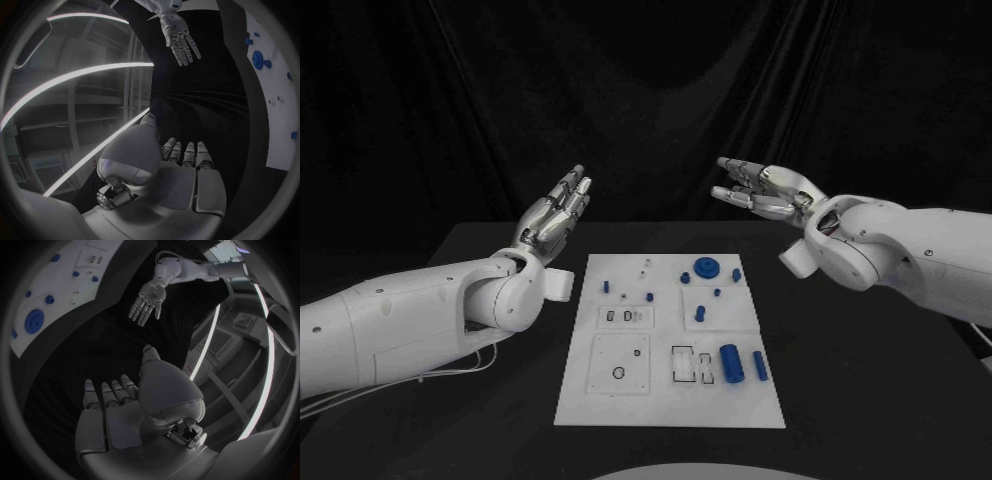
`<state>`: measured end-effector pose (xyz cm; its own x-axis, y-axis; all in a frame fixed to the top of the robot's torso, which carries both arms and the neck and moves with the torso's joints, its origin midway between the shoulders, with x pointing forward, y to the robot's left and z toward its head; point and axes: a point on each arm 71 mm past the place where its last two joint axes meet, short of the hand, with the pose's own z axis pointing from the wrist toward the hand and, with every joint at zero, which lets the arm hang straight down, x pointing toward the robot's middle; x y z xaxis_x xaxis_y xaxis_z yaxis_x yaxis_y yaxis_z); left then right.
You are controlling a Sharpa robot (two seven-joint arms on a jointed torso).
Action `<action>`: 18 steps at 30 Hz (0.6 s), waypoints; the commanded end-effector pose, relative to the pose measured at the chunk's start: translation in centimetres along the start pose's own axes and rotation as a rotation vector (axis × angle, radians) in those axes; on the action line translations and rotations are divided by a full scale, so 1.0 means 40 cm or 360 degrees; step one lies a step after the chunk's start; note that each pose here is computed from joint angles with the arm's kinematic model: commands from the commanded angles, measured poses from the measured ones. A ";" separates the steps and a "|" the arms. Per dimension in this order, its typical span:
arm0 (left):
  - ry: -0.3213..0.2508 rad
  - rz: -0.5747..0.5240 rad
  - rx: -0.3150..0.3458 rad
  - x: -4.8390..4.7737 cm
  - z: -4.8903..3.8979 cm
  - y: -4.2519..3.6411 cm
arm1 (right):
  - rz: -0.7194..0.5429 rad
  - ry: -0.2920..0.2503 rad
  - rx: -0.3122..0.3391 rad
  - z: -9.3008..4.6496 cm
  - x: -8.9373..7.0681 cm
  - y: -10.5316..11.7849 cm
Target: Assemble the parts on the task board
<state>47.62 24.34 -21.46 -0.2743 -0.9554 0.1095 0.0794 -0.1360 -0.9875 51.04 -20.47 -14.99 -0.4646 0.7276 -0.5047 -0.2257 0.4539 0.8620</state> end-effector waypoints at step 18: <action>0.0171 0.0280 0.0257 -0.023 -0.052 -0.057 | -0.1908 0.0277 0.0004 0.045 -0.002 0.089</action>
<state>45.94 26.35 -20.48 -0.3186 -0.9458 -0.0624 0.1819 0.0036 -0.9833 51.66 -17.98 -12.24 -0.1955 -0.0970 -0.9759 -0.5789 0.8146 0.0350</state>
